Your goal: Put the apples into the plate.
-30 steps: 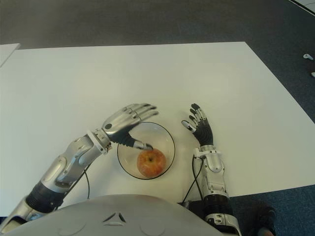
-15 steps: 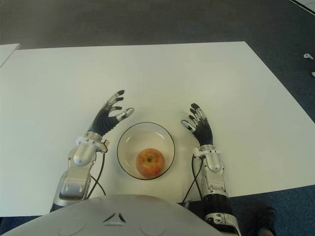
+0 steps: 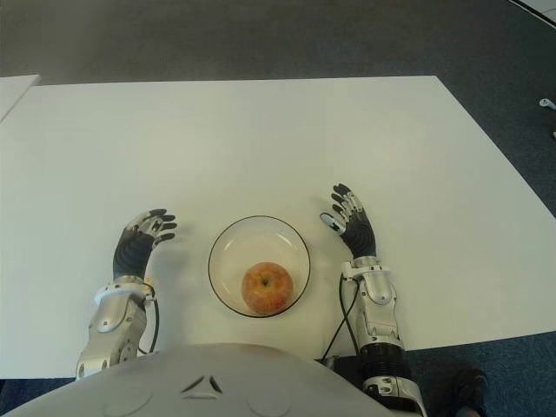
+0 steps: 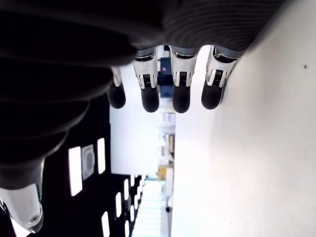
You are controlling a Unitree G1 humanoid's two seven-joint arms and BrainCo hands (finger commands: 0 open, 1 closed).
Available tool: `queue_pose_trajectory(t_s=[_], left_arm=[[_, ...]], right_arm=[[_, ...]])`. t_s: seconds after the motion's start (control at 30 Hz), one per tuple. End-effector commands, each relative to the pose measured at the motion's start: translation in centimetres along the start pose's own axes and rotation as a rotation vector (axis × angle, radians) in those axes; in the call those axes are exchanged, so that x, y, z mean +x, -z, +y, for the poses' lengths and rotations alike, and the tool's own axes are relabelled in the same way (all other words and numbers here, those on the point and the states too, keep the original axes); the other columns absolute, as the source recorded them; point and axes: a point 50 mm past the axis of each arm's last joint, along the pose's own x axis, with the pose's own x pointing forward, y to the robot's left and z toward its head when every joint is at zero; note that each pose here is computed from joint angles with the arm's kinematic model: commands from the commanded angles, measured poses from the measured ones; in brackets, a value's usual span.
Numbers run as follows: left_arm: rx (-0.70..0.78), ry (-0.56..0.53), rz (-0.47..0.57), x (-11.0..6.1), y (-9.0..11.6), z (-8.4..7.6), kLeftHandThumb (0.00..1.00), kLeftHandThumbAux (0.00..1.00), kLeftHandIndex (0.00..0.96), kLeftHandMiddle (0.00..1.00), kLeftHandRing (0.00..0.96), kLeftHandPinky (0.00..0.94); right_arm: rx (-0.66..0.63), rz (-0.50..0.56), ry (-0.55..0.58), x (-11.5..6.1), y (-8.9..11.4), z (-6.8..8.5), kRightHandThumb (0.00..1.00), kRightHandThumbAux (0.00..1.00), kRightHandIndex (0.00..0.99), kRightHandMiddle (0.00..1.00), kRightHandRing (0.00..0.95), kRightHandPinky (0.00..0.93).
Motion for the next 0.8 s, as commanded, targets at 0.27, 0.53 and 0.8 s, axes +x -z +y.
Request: queue_pose_trajectory(t_s=[0.27, 0.53, 0.8], left_arm=[[0.046, 0.001, -0.034, 1.0, 3.4, -0.6, 0.113, 0.6, 0.272, 0.305, 0.323, 0.339], [0.153, 0.009, -0.051, 1.0, 4.3, -0.9, 0.089, 0.551, 0.228, 0.225, 0.241, 0.279], [0.234, 0.048, -0.115, 0.6, 4.8, -0.9, 0.07, 0.487, 0.216, 0.194, 0.202, 0.242]], right_arm=[[0.056, 0.218, 0.005, -3.1, 3.7, 1.0, 0.192, 0.626, 0.116, 0.163, 0.134, 0.169], [0.064, 0.193, 0.005, -3.3, 3.0, 1.2, 0.216, 0.635, 0.125, 0.166, 0.142, 0.187], [0.079, 0.194, 0.013, -3.6, 2.6, 1.0, 0.213, 0.643, 0.13, 0.161, 0.144, 0.174]])
